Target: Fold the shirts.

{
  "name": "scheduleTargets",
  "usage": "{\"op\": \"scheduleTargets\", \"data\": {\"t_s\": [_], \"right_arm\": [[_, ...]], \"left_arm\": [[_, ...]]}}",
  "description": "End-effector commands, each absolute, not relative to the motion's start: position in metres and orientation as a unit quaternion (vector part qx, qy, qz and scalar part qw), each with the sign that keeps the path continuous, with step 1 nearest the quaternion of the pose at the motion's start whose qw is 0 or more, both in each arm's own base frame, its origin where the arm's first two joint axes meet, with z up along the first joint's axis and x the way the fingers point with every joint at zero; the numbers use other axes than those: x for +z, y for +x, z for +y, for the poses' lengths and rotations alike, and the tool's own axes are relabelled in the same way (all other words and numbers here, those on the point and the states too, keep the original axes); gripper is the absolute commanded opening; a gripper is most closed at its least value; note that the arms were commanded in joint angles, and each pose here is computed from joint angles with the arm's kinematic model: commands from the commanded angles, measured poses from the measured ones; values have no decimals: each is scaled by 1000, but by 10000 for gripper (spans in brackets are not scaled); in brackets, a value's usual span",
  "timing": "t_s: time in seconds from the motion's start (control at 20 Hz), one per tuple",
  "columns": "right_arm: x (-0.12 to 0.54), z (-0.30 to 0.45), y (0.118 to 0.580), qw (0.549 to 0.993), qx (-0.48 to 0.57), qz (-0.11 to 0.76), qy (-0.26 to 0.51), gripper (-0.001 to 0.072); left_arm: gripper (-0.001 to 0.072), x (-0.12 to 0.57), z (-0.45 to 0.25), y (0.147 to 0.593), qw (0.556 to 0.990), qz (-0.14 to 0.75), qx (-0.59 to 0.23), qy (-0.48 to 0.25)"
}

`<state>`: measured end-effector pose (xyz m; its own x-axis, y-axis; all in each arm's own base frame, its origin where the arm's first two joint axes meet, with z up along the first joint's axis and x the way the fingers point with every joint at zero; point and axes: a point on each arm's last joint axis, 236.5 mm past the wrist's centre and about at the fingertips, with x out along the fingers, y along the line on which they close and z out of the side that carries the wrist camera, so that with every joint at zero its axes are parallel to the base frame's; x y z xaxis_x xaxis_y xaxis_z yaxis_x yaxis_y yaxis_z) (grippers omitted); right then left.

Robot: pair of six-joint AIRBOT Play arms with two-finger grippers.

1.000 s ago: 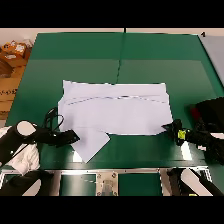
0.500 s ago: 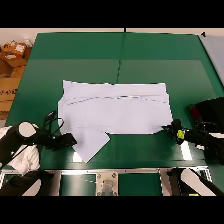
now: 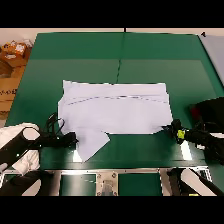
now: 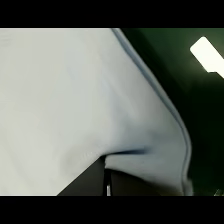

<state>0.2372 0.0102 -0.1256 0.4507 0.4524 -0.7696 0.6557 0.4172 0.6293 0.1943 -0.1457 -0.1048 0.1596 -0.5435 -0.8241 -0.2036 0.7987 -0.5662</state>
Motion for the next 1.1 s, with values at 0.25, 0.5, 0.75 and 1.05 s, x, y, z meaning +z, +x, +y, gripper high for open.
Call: {"op": "scheduleTargets", "data": {"t_s": [0.25,0.5,0.75,1.05], "right_arm": [[-72,29,231,647,7,570,507,15],[-28,4,217,696,-42,570,436,15],[15,-6,236,737,-41,524,425,15],[27,-1,306,759,-4,479,440,15]], "left_arm": [[24,-23,-124,190,695,681,-195,-121],[23,59,-126,221,753,613,-224,-90],[24,113,-129,253,808,534,-236,-78],[24,82,-129,320,829,509,-219,-75]]}}
